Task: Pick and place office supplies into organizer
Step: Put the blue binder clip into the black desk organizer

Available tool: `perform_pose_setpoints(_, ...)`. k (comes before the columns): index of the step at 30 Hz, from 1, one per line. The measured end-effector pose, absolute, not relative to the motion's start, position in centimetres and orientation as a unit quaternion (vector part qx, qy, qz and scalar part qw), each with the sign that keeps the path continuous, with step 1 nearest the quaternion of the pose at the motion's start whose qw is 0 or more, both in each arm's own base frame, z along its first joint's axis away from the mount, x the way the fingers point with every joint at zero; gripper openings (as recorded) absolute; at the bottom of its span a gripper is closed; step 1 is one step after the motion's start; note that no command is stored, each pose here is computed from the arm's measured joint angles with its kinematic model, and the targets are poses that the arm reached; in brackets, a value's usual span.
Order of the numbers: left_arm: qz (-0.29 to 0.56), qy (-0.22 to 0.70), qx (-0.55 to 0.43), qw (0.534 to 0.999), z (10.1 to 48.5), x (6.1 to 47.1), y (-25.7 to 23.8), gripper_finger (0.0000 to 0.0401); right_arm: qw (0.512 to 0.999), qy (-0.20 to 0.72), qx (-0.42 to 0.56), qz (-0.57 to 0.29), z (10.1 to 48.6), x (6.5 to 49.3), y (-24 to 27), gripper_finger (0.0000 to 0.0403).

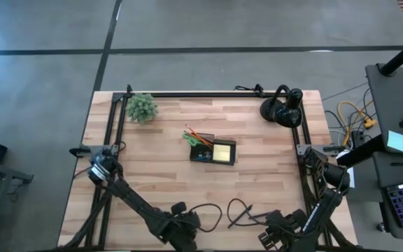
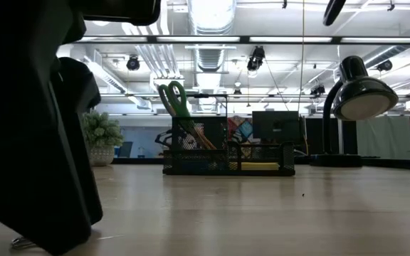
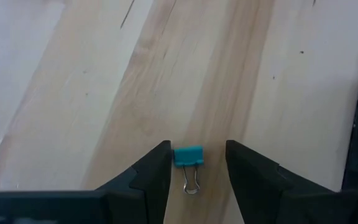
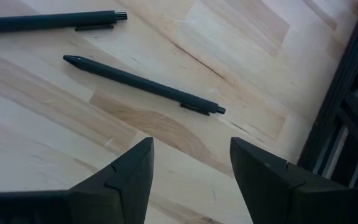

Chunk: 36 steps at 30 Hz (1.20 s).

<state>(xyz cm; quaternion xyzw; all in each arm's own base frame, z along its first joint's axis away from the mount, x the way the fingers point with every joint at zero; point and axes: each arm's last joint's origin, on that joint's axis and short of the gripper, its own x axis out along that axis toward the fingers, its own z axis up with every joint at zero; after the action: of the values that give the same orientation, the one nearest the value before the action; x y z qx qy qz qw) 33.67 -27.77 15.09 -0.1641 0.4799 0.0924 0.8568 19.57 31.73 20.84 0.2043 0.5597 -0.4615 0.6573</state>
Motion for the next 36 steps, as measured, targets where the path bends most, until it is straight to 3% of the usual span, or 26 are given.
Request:
perform_pose_setpoints(22, 0.096, 0.491, -0.161, 0.851, 15.01, 33.67, -27.50, 0.0136, 0.660, 0.566, 0.194, -0.454, 20.81, 19.56, 31.71, 0.0203)
perform_pose_setpoints(31, 0.097, 0.495, -0.158, 0.849, 14.96, 33.61, -27.42, 0.0062, 0.660, 0.566, 0.194, -0.454, 20.81, 19.56, 31.71, 0.0203)
perform_pose_setpoints(36, 0.096, 0.495, -0.158, 0.849, 14.96, 33.63, -27.43, 0.0048, 0.660, 0.566, 0.194, -0.454, 20.81, 19.56, 31.71, 0.0203)
